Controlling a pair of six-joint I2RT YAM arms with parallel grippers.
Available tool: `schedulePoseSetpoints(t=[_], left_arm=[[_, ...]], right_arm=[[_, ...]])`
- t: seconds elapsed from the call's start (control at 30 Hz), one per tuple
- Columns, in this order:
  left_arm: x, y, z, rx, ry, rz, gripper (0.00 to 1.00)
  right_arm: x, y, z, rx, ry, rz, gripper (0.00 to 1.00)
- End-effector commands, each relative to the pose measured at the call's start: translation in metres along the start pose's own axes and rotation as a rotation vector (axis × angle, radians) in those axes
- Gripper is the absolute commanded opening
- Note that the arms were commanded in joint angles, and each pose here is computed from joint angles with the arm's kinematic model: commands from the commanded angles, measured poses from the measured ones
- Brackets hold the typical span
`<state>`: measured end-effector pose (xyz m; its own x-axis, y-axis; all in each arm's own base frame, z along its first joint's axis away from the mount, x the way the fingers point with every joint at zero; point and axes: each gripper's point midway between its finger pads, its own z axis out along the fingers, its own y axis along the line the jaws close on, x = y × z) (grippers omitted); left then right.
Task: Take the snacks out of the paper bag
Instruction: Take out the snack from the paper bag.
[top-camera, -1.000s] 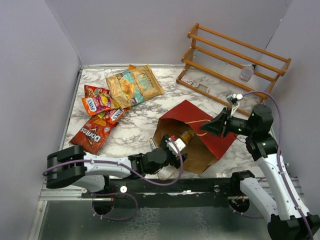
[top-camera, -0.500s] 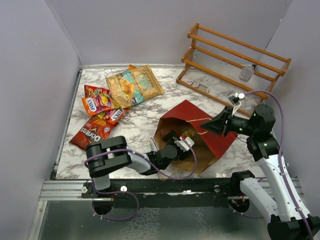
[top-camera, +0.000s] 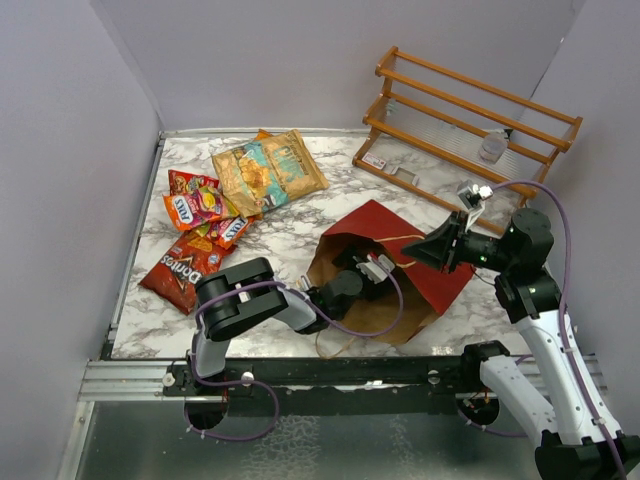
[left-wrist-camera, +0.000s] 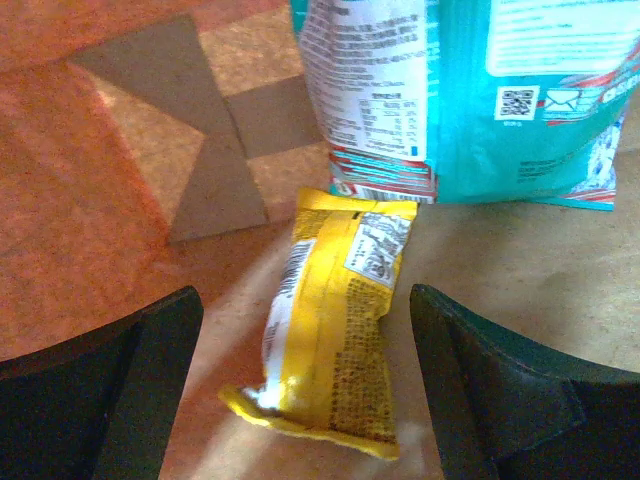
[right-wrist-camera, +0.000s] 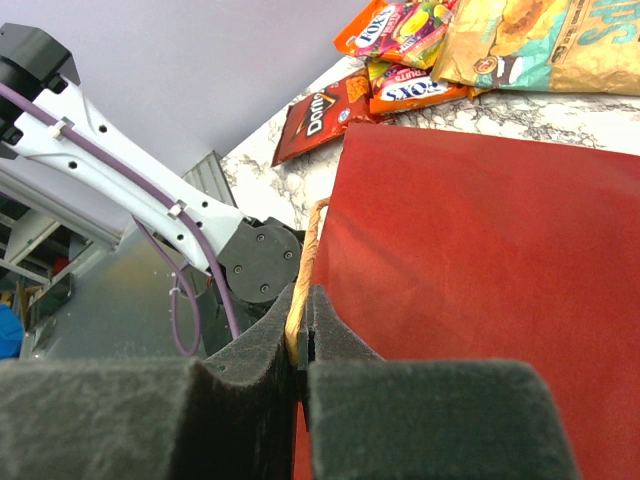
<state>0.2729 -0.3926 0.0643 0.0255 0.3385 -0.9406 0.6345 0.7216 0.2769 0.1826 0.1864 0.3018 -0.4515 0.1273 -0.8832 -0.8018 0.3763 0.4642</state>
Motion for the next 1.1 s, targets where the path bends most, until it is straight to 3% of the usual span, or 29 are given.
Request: schedulePoseSetpoints(t=[0.0,0.47,0.83,1.07], left_arm=[[0.013,-0.025,0.007,0.101,0.03,-0.002,0.85],[0.022,-0.022,-0.003,0.116,0.107,0.016,0.51],[-0.001,-0.02,-0.031,0.149,0.085,0.008,0.38],[-0.014,-0.037,-0.079,0.232,0.111,0.024,0.33]], right_arm=[[-0.005,0.002,-0.001,0.015,-0.013,-0.012,0.01],[-0.008,0.0,-0.003,0.044,-0.019,-0.022,0.01],[-0.009,-0.004,-0.002,0.062,-0.022,-0.022,0.01],[-0.009,-0.007,-0.002,0.076,-0.024,-0.026,0.01]])
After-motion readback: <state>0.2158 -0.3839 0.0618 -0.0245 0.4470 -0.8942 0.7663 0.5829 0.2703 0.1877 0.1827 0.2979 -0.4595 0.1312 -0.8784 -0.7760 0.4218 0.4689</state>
